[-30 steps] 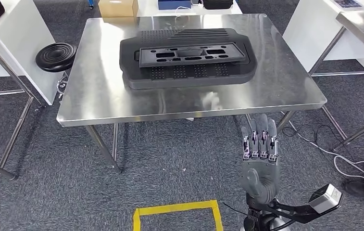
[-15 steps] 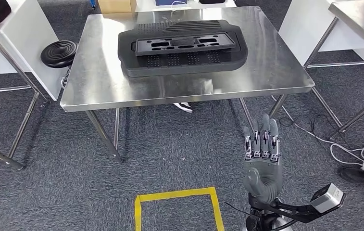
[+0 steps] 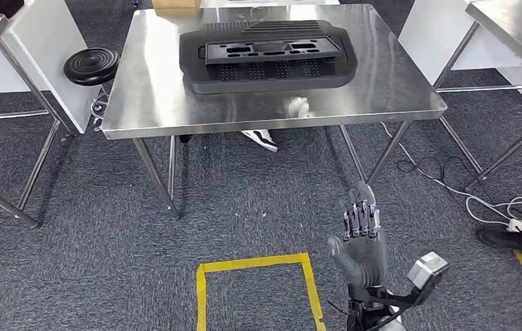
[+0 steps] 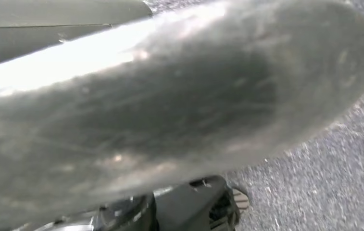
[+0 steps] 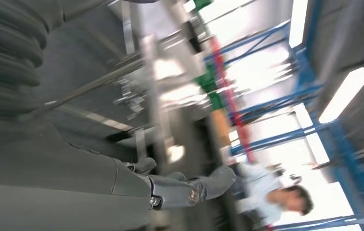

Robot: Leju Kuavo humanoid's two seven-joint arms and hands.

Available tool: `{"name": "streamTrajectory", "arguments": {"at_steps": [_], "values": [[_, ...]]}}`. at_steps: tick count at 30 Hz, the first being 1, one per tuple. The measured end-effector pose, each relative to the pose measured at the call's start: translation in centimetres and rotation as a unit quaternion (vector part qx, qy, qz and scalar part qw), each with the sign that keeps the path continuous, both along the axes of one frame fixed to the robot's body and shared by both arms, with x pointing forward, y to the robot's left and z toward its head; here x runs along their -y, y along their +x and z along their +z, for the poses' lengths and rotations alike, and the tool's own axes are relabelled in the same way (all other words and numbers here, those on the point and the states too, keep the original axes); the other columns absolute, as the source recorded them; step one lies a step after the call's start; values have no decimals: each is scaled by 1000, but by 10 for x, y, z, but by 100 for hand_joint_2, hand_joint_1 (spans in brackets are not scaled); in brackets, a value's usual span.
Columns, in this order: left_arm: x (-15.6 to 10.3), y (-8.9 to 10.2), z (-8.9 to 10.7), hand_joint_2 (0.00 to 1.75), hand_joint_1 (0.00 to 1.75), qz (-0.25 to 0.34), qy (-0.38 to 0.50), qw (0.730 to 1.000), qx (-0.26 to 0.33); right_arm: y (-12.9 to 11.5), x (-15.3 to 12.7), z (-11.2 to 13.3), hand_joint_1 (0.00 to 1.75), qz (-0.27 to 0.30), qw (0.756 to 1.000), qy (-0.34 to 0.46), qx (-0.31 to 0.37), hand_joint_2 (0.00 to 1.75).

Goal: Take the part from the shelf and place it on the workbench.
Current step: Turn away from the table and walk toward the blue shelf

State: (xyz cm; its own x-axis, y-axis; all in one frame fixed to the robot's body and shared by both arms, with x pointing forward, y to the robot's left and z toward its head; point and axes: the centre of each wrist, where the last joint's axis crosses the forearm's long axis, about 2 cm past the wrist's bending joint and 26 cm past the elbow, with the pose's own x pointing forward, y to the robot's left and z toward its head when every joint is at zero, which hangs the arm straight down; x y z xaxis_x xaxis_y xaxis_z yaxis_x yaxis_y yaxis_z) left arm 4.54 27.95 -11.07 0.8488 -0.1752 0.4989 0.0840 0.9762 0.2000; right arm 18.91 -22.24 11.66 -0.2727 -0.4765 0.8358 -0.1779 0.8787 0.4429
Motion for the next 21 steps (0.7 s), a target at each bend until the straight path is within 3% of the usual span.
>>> {"name": "streamTrajectory", "arguments": {"at_steps": [5,9,13,18,21], "values": [[-1,0,0,0,0,-1,3,1000,0,-5,6,-33,0,-27,994,-58,-84,175],[0,1,0,0,0,-4,4,1000,1,-5,13,-74,0,-63,970,-178,-151,175],[0,2,0,0,0,-8,4,1000,5,-11,18,-117,0,-54,947,-246,-202,0],[0,0,0,0,0,-15,5,1000,3,-33,24,-171,0,-20,905,-279,-319,0],[0,1,0,0,0,-20,6,1000,2,-60,30,-197,0,-13,864,-286,-415,0]]}}
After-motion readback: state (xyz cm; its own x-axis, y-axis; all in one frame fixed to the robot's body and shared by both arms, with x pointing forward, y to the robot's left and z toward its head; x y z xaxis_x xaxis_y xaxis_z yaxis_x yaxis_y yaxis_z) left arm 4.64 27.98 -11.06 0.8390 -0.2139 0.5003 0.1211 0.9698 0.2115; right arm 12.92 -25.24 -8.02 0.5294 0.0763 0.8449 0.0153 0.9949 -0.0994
